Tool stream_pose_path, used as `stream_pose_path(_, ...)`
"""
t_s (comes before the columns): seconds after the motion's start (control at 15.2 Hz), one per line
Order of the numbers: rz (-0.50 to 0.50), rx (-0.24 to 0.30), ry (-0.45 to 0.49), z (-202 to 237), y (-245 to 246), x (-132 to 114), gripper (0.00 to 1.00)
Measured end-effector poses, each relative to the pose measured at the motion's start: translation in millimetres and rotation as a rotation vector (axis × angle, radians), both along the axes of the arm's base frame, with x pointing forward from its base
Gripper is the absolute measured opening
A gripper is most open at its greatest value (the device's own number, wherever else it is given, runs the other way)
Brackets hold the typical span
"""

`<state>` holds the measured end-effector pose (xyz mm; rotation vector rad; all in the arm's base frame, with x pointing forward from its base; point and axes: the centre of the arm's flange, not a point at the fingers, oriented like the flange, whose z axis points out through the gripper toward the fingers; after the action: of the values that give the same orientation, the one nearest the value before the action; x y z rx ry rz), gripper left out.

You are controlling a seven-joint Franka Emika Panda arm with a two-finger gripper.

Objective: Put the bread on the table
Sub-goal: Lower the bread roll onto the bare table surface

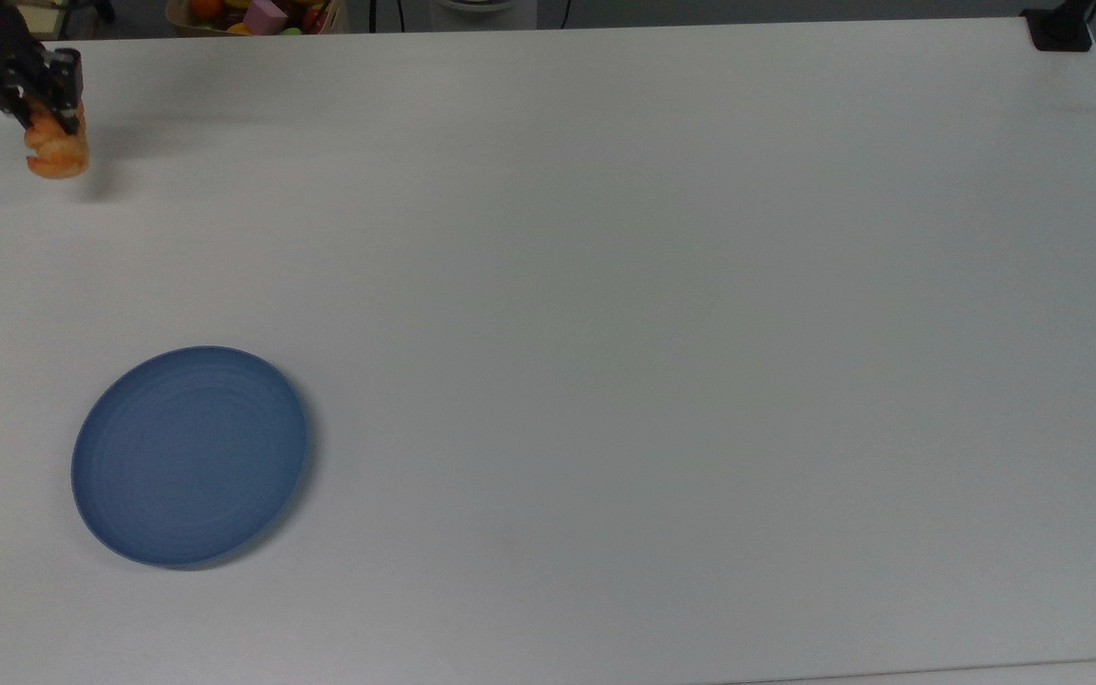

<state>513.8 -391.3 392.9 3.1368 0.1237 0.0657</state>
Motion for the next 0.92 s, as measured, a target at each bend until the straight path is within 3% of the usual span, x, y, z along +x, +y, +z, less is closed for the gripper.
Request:
stream_pose_path(0.26,-0.026,-0.046,-0.046,-39.2,-12.2,-2.7,0.39)
stream_pose_path(0.53,-0.066,-0.039,-0.118,-56.6,-9.2,4.6,0.44)
stream_pose_path(0.79,-0.066,-0.038,-0.116,-70.6,-5.0,4.0,0.44)
stream_pose_path(0.85,-0.065,-0.037,-0.113,-72.3,-4.8,4.1,0.46)
stream_pose_path(0.92,-0.065,-0.037,-0.113,-72.9,-4.6,4.1,0.54)
